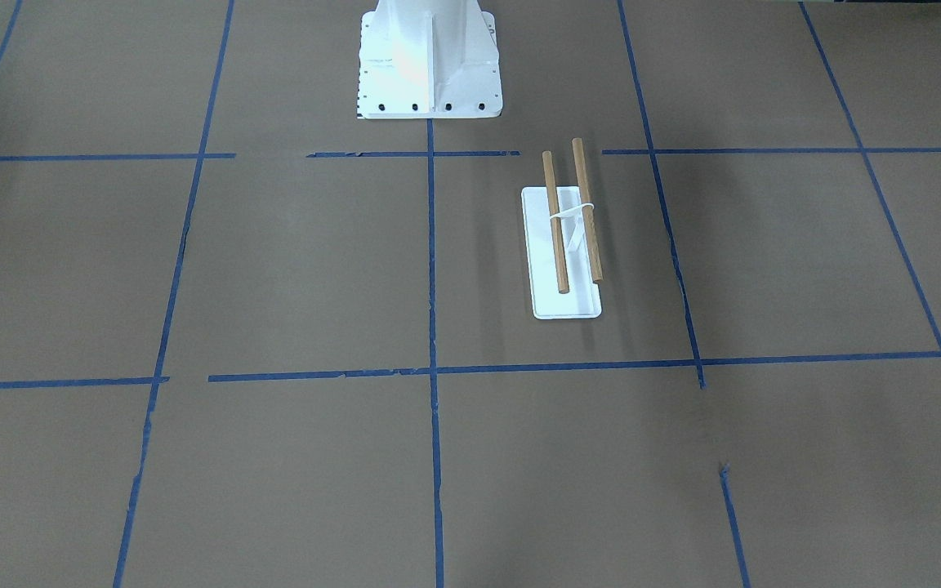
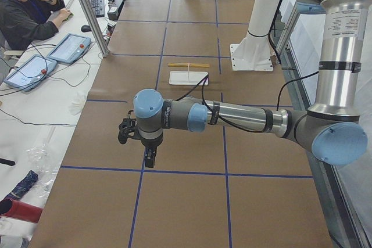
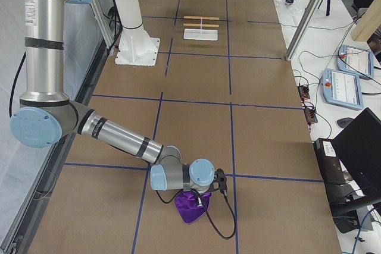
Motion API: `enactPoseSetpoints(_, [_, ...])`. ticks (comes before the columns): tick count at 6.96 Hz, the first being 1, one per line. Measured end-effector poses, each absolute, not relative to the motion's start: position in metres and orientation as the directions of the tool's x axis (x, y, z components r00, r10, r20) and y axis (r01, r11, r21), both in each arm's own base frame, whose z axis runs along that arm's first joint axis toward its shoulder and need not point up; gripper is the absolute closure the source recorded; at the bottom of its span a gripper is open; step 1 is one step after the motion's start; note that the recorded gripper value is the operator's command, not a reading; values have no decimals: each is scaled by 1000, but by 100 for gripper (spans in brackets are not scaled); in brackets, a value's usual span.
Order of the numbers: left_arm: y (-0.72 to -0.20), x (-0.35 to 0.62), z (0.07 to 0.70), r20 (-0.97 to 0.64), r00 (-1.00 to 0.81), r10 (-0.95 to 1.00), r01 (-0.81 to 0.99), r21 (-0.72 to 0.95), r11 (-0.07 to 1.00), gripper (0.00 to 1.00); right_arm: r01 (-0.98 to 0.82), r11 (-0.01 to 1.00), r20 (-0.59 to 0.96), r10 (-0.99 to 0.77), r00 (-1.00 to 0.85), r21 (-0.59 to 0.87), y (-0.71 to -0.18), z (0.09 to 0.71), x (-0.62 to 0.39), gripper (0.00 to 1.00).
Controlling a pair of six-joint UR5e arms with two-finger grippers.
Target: Hang towel on rack
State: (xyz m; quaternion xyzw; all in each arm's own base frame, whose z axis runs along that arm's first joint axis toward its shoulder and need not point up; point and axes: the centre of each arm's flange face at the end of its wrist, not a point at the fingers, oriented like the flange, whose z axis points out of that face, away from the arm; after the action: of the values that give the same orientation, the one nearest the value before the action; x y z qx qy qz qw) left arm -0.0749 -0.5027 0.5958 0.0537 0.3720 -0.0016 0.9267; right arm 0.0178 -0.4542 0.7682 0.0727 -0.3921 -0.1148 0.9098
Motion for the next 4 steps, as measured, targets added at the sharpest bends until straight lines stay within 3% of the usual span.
enactPoseSetpoints(2, [-509, -75, 585, -687, 724, 56, 42, 125, 991, 0, 125, 936, 677, -327, 660, 330, -482, 694, 16, 100])
enactPoseSetpoints(4, [-530, -74, 555, -682, 726, 93, 44, 181, 982, 0, 5, 942, 707, -255, 659, 335, -524, 576, 13, 100])
